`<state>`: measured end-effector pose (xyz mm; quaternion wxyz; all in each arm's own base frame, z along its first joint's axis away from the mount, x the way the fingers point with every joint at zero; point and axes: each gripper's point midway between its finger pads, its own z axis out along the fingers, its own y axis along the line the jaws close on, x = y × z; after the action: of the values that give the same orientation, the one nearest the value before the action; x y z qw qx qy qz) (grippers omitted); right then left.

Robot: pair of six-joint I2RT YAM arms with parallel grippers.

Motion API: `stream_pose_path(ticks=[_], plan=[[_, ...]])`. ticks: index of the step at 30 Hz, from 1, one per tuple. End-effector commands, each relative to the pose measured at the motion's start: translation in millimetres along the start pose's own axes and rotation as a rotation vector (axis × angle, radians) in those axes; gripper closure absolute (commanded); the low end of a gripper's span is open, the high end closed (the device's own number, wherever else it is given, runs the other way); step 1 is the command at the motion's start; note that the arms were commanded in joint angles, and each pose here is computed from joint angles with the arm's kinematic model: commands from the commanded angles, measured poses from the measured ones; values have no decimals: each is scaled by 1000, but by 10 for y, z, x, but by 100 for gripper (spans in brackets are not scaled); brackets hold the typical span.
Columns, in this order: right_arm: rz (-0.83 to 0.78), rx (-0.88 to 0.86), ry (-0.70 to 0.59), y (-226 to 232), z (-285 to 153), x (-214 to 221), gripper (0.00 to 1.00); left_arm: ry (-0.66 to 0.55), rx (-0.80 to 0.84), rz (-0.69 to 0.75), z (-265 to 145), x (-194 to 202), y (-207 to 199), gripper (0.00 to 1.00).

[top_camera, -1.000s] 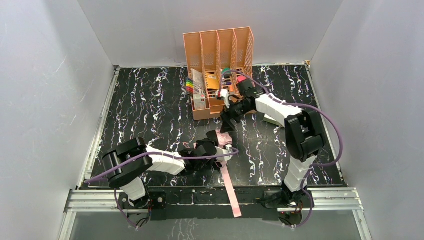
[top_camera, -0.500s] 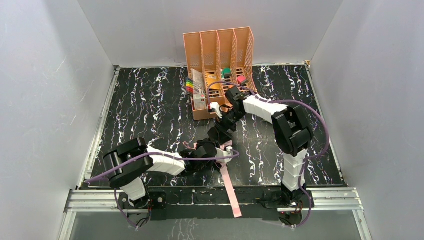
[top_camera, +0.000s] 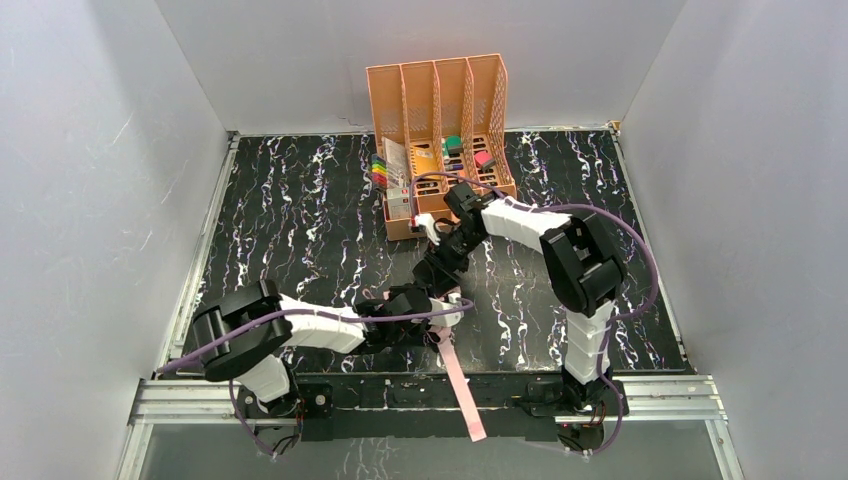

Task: Put away the umbrella

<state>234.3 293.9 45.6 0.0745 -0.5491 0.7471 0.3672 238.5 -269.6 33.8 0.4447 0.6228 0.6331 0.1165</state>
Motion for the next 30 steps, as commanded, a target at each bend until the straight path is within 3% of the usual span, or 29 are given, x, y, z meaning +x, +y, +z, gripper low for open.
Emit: stream_pose_path(ticks=[1,5,13,20,23,30], plan=[[9,140,131,-202,173,421,44,-4,42,-195,-173,-84,-10,76],[9,202,118,-246,149,448,50,-13,33,-312,-301,-151,75,69],[-19,280,41,-221,43,359,50,-85,19,-481,-609,-226,237,51],[-54,335,0,-203,-3,317,51,-119,25,-614,-861,-225,321,45],[-66,364,-24,-189,-19,295,51,-114,5,-730,-992,-194,389,41],[-108,457,-49,-126,-15,295,53,-1,-182,-1098,-1204,54,687,21]])
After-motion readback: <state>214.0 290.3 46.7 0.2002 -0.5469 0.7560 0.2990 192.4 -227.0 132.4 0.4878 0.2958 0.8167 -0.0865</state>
